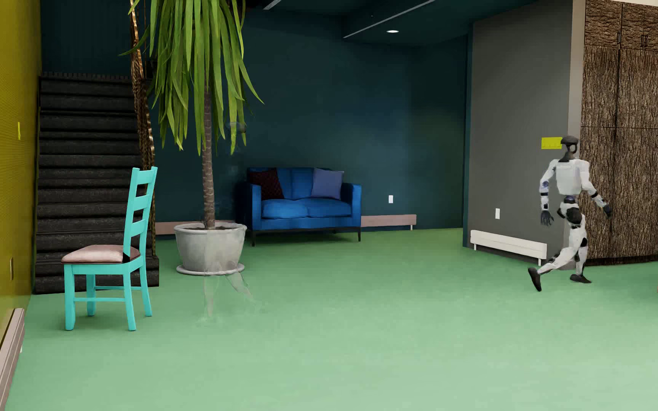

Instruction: Approach chair

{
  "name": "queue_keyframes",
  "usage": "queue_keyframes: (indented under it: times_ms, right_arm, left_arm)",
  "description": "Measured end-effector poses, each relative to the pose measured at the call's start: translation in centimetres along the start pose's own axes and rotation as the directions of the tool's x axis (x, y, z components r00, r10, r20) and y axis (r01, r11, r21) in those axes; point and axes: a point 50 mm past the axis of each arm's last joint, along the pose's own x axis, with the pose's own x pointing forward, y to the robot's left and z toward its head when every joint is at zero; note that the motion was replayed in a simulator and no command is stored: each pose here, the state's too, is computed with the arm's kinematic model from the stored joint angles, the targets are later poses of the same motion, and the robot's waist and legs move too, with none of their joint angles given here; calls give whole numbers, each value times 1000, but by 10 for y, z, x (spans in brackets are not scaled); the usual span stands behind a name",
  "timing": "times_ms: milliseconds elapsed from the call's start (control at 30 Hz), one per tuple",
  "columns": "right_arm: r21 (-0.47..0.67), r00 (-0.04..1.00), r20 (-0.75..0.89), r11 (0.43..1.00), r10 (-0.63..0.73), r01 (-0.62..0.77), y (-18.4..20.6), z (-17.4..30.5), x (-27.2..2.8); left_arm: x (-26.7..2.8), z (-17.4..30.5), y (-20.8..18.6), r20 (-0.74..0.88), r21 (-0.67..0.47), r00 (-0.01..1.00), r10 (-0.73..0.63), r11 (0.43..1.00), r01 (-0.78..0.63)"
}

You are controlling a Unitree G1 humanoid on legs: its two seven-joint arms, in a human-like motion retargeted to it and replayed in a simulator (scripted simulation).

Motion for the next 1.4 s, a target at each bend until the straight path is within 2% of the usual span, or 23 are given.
queue_keyframes:
  times_ms: [33, 133, 200, 267, 400, 467, 533, 567, 667, 700, 767, 867, 933, 967, 1000, 1233, 1400]
  right_arm:
    - [6, 995, -92, 1000, 29, -29, 11, -24, -5]
    - [-42, 939, -309, 984, 153, -174, 46, -77, -25]
    - [-48, 879, -439, 972, 185, -229, 56, -111, -48]
    - [-34, 818, -535, 962, 211, -270, 64, -139, -75]
    - [46, 743, -622, 959, 247, -280, 82, -168, -118]
    - [65, 714, -639, 945, 285, -320, 94, -174, -135]
    - [56, 694, -648, 929, 313, -367, 101, -176, -141]
    - [59, 685, -653, 924, 322, -378, 105, -176, -141]
    - [4, 739, -616, 939, 273, -344, 88, -162, -108]
    - [-18, 781, -567, 944, 261, -329, 81, -150, -93]
    - [-47, 859, -464, 962, 217, -269, 63, -124, -68]
    - [-49, 932, -354, 993, 80, -104, 19, -98, -47]
    - [-1, 936, -350, 999, -41, 44, -13, -97, -46]
    - [11, 931, -353, 995, -90, 100, -26, -97, -47]
    - [22, 923, -360, 988, -133, 151, -39, -98, -48]
    - [-37, 915, -385, 993, -117, 112, -43, -102, -48]
    - [-41, 941, -331, 997, -68, 58, -27, -89, -39]
  left_arm:
    - [0, -4, -3, -21, 8, 1000, -10, 1000, 10]
    - [8, 29, 17, 64, 42, 998, 29, 999, -32]
    - [7, 66, 38, 193, 30, 978, 82, 996, -89]
    - [-6, 106, 65, 356, -32, 920, 165, 986, -164]
    - [-45, 165, 116, 582, -174, 743, 331, 943, -284]
    - [-52, 171, 123, 603, -198, 714, 356, 934, -298]
    - [-45, 158, 117, 565, -204, 748, 348, 937, -282]
    - [-38, 143, 114, 514, -262, 774, 370, 927, -269]
    - [-3, 106, 81, 319, -152, 917, 240, 968, -200]
    - [3, 95, 74, 270, -93, 942, 201, 979, -182]
    - [6, 68, 65, 178, -64, 969, 173, 984, -164]
    - [0, 36, 66, 102, -90, 977, 189, 980, -180]
    - [-3, 26, 72, 83, -112, 974, 212, 973, -202]
    - [-6, 31, 73, 112, -63, 973, 202, 979, -196]
    - [-5, 28, 78, 96, -104, 970, 225, 971, -215]
    - [-11, 51, 104, 172, -147, 937, 303, 949, -279]
    - [-10, 61, 100, 204, -144, 935, 290, 953, -265]
